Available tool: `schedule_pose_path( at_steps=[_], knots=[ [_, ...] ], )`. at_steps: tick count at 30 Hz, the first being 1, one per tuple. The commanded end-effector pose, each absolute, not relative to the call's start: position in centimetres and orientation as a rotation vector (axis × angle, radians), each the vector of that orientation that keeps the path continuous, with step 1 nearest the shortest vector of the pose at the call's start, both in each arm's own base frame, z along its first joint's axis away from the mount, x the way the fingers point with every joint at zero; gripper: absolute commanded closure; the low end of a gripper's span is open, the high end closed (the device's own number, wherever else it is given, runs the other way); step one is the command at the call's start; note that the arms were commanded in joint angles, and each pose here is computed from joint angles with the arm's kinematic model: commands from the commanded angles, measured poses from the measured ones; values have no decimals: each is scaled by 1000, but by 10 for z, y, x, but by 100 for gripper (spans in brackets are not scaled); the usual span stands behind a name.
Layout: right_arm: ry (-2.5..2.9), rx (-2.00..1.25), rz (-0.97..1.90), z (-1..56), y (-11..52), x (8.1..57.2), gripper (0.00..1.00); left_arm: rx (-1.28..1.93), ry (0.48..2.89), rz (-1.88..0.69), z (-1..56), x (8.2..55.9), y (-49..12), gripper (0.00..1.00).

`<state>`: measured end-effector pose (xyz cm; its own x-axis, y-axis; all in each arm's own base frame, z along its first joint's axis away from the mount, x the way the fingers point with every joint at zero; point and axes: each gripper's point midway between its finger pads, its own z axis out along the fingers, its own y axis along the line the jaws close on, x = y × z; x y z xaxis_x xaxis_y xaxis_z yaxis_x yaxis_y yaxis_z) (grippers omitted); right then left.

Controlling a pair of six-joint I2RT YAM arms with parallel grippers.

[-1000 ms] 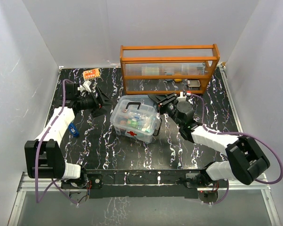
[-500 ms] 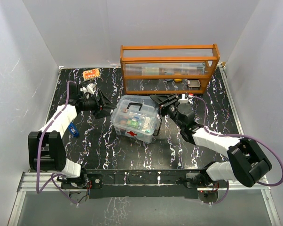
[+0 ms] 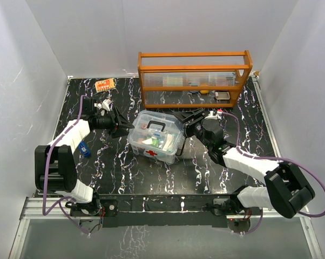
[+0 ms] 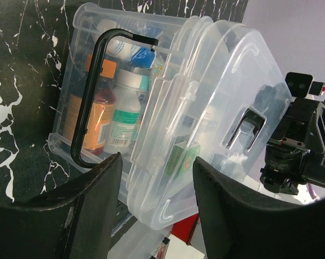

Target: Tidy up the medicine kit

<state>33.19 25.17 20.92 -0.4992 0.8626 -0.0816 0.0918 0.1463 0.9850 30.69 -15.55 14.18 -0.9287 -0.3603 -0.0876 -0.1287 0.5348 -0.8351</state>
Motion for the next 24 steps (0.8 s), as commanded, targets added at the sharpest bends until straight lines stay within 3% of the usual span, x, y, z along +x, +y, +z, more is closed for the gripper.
schedule_pose_path(
  at_steps=[1,14,24],
  knots=[
    [1691,916,1351,223,237,331,40,-390,2516,-1424,148,301,-160,48],
    [1801,894,1074,210,207,326,34,-406,2525,-1433,143,302,-162,51],
    [2047,593,808,197,203,314,32,-406,2531,-1434,144,304,-165,58]
  ],
)
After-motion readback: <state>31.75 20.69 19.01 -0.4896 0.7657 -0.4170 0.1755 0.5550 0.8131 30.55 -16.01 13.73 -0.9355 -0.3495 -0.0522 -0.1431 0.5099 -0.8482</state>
